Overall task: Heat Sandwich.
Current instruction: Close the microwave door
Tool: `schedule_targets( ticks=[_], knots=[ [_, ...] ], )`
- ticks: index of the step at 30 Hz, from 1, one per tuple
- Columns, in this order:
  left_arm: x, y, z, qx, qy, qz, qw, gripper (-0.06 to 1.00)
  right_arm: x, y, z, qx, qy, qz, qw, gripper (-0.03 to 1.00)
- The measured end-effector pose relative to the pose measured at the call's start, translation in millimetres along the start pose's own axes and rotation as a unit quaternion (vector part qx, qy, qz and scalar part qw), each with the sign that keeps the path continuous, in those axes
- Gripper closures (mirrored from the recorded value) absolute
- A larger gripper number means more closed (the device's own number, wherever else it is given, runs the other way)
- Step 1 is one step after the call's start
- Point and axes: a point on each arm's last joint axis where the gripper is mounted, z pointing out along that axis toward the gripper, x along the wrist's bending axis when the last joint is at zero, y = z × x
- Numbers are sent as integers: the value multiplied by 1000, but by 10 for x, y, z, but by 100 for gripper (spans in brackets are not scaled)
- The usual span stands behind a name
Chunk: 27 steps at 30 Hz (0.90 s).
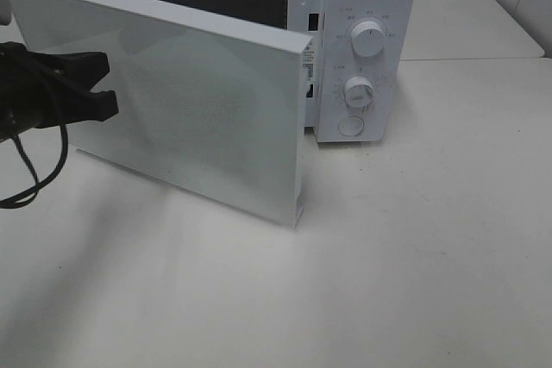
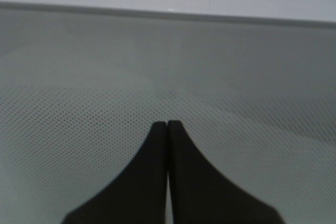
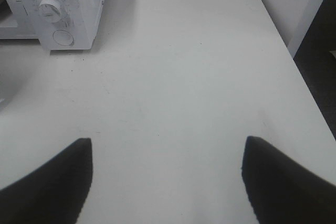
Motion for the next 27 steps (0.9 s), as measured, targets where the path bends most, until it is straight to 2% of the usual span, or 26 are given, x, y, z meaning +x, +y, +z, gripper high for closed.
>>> schedule_targets(
  ticks=[3,14,27],
  knots=[
    [-60,-6,63,0,-4,-7,1000,94,0,0,0,0,0,0,1000,21],
    [-493,1,438,-8,-41,-15,999,94,0,0,0,0,0,0,1000,21],
    [-799,69,830,-30,-60,-29,997,94,0,0,0,0,0,0,1000,21]
  ],
)
